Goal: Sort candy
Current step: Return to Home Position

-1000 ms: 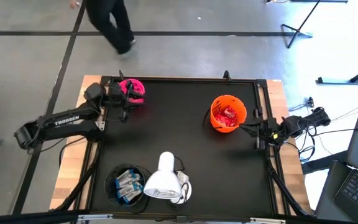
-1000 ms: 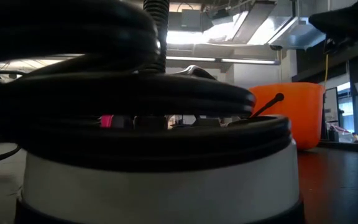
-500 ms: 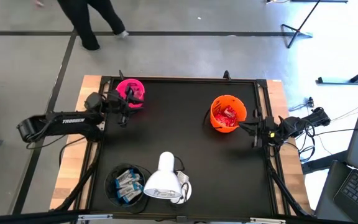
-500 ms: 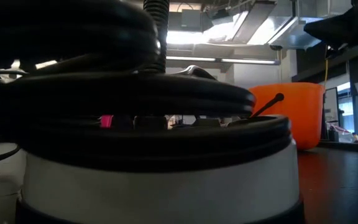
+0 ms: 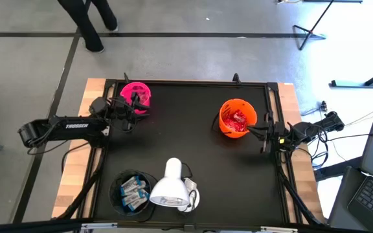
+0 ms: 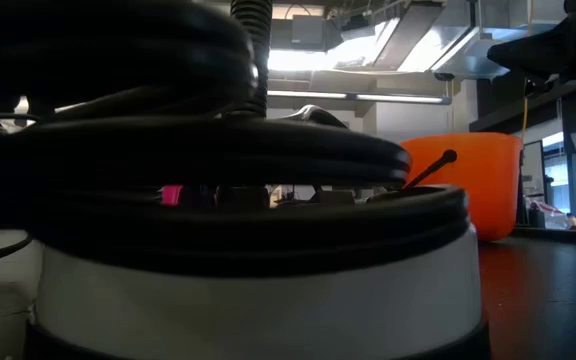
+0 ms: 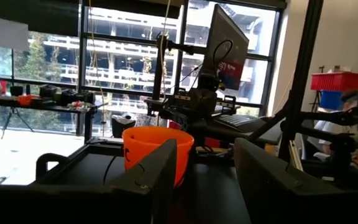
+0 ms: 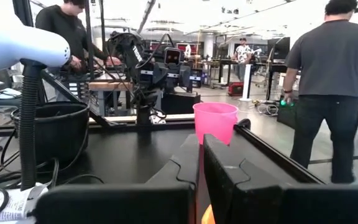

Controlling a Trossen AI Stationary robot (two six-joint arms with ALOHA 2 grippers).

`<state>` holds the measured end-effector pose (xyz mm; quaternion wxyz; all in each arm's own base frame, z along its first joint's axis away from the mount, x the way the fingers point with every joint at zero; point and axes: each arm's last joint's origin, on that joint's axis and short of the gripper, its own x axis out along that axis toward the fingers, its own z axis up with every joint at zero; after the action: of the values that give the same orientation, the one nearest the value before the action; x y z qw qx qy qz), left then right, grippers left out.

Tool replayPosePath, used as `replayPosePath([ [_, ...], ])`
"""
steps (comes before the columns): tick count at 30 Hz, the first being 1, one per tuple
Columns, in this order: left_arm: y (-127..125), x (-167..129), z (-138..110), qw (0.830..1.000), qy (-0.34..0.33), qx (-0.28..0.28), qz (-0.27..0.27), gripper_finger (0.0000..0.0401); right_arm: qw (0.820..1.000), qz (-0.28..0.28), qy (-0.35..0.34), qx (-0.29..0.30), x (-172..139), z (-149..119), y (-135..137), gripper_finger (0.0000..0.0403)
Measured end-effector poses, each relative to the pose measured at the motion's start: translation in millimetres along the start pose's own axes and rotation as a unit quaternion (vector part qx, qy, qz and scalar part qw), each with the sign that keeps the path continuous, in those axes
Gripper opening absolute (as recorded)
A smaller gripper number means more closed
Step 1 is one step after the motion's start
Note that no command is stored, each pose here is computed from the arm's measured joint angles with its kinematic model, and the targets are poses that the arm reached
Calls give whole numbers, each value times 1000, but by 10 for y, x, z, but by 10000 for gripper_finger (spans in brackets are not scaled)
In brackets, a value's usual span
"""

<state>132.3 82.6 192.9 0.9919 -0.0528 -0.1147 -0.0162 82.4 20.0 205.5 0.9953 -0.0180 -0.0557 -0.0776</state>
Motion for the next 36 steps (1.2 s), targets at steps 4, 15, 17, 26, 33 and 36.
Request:
replayPosePath([
  [4, 1, -1, 6, 1000, -3, -9, 5, 151, 1000, -17, -1, 7, 0, 4, -10, 19],
  [15, 6, -4, 26, 1000, -16, -13, 24, 151, 1000, -21, 10, 5, 0, -18, -11, 19],
  [17, 10, -4, 27, 999, -18, -14, 30, 151, 1000, -21, 12, 3, 0, -23, -10, 19],
  [26, 15, -4, 28, 999, -20, -14, 39, 151, 1000, -20, 13, 2, 0, -26, -10, 19],
  [33, 15, -4, 28, 999, -20, -14, 39, 151, 1000, -20, 13, 2, 0, -26, -10, 19],
  [36, 15, -4, 28, 999, -20, -14, 39, 151, 1000, -20, 13, 2, 0, -25, -10, 19],
])
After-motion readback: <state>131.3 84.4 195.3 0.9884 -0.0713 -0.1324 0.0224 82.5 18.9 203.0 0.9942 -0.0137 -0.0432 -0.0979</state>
